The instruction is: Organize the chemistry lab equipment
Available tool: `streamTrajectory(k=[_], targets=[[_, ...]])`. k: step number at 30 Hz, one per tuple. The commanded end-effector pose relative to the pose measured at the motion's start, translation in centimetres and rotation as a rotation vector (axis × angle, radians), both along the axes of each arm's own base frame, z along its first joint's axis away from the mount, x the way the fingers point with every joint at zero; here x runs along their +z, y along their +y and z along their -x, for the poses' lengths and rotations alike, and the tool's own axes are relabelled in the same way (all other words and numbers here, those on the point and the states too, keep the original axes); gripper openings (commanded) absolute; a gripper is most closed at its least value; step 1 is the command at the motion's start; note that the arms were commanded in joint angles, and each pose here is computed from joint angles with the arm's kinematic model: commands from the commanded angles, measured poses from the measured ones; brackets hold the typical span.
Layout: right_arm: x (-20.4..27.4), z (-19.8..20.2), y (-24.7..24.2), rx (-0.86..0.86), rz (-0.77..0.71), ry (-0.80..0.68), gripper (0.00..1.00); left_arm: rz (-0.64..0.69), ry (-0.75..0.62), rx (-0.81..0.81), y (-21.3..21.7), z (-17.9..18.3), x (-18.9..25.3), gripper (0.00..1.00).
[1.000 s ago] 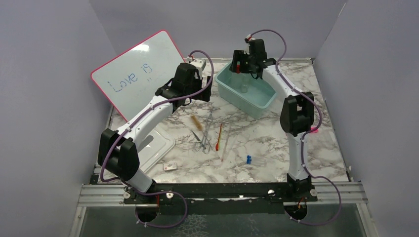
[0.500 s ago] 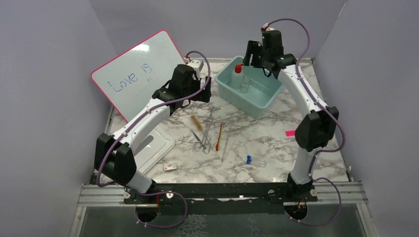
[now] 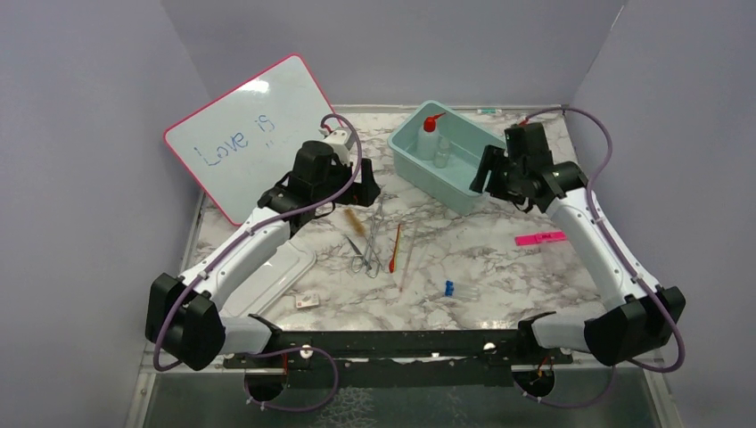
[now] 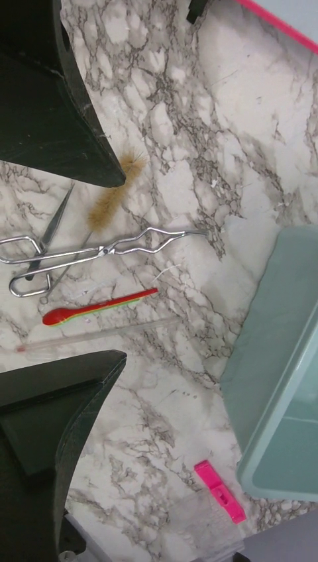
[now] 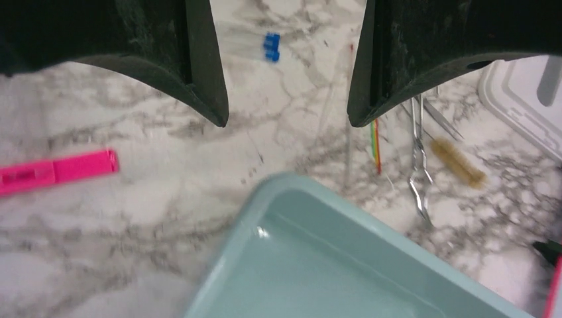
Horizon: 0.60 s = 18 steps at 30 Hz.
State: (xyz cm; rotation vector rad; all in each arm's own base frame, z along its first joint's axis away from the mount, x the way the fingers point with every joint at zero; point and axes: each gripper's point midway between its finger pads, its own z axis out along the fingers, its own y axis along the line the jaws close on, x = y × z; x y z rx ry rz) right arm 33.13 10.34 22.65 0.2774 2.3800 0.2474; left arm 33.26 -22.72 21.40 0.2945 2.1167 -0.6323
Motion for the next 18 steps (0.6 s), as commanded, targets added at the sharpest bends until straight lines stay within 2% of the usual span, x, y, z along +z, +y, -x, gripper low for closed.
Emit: streamTrajectory(k=[1,5,12,18], targets=[[-4.1,5.3,-2.0,-0.138,0.006,0.169,0.71,0.109,-0.011,-0.045,-0.8,1.6,1.3,0.95],[-6.5,6.7,-5.4,-0.284,0.084,0.262,0.72,0.117,-0.006,-0.047,-0.5,2.5,1.0,0.95],[-10.1,7.0,-6.8,-0.387,0.044,0.3,0.72,0.074,-0.033,-0.048,-0.6,2.5,1.0,0.95],[-13.4,6.0,-11.6,-0.581,-0.029,0.337,0.72,0.04,-0.048,-0.037,-0.5,2.1,0.9,0.95]])
